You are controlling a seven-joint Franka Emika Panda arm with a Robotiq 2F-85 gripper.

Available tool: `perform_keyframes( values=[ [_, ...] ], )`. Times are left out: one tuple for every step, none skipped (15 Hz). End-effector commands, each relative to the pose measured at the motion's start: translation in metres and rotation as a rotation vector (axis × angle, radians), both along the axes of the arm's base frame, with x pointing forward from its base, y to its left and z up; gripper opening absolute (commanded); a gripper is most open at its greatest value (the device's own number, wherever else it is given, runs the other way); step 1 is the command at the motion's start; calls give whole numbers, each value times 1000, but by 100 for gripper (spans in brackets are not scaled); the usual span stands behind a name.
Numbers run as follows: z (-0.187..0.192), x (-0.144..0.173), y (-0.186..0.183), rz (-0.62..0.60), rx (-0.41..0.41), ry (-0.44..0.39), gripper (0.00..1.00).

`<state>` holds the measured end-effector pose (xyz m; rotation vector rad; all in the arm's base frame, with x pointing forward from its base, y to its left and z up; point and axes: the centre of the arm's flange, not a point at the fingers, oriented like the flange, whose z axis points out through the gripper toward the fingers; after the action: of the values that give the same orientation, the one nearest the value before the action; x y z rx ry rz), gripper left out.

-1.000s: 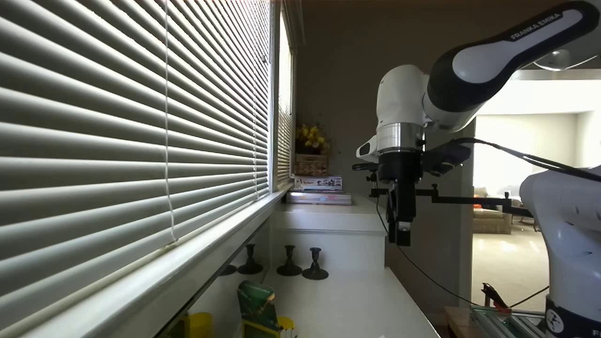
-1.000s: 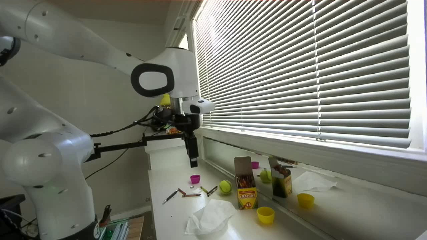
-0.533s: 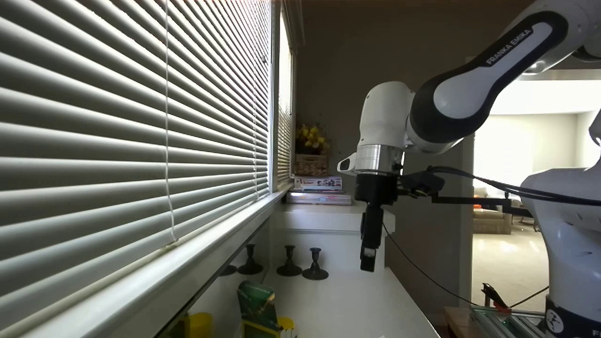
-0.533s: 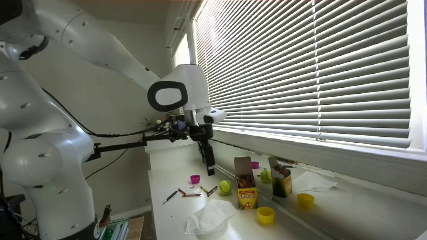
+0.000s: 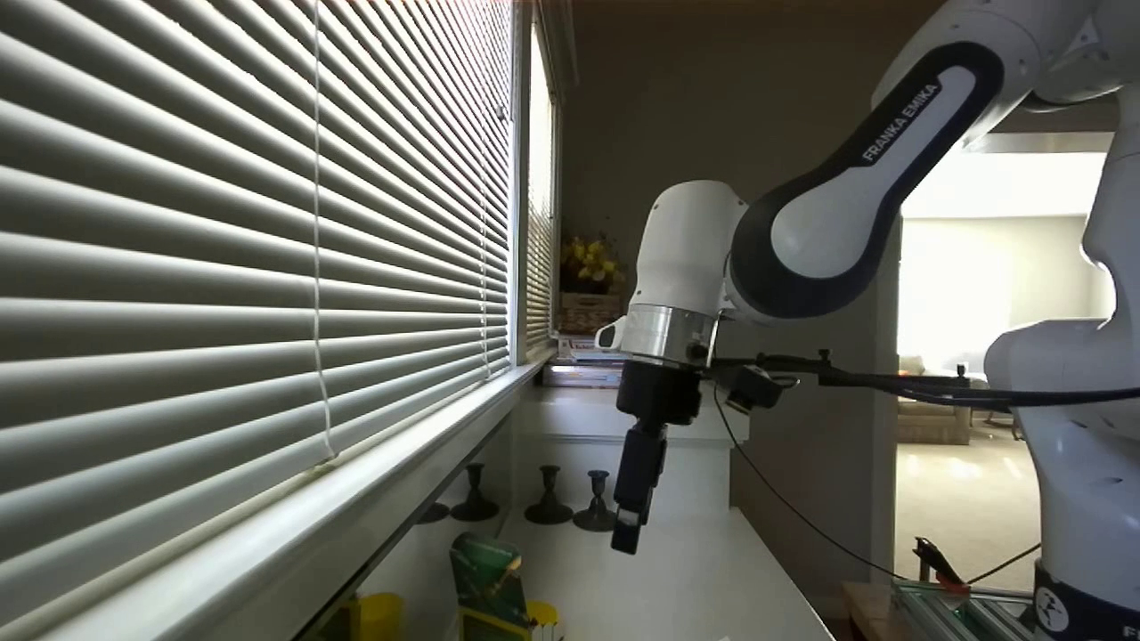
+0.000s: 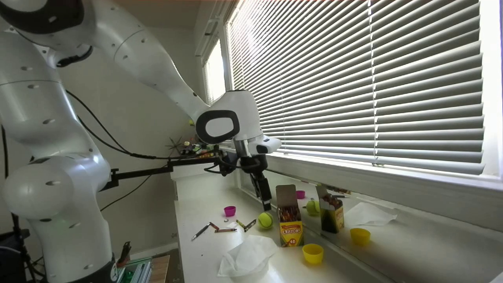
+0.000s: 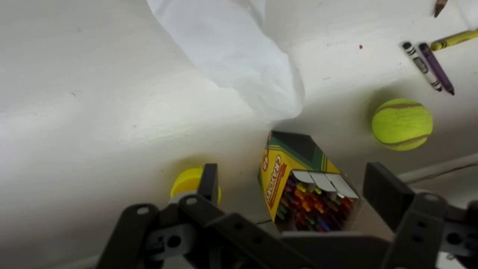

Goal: Take one crayon out of the box and put it on the countertop.

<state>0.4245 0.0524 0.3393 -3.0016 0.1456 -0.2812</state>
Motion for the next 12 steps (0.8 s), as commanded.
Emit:
perform_keyframes(
  values=[
    [-14,40,15,-37,-30,-48,100],
    [-17,45,17,-41,-34,-57,100],
    [-19,50,18,-47,-37,-59,100],
    [-22,54,19,-54,-45,-61,100],
    [-25,58,20,-58,-50,-61,100],
    [-28,61,20,-62,-57,-64,100],
    [-30,64,20,-66,-62,-63,100],
    [-32,67,21,-69,-64,-62,100],
    [-33,69,21,-74,-67,-60,97],
    [-35,72,21,-78,-67,-59,85],
    [-36,75,21,-83,-64,-60,72],
    [-36,77,21,-91,-61,-60,69]
  ],
)
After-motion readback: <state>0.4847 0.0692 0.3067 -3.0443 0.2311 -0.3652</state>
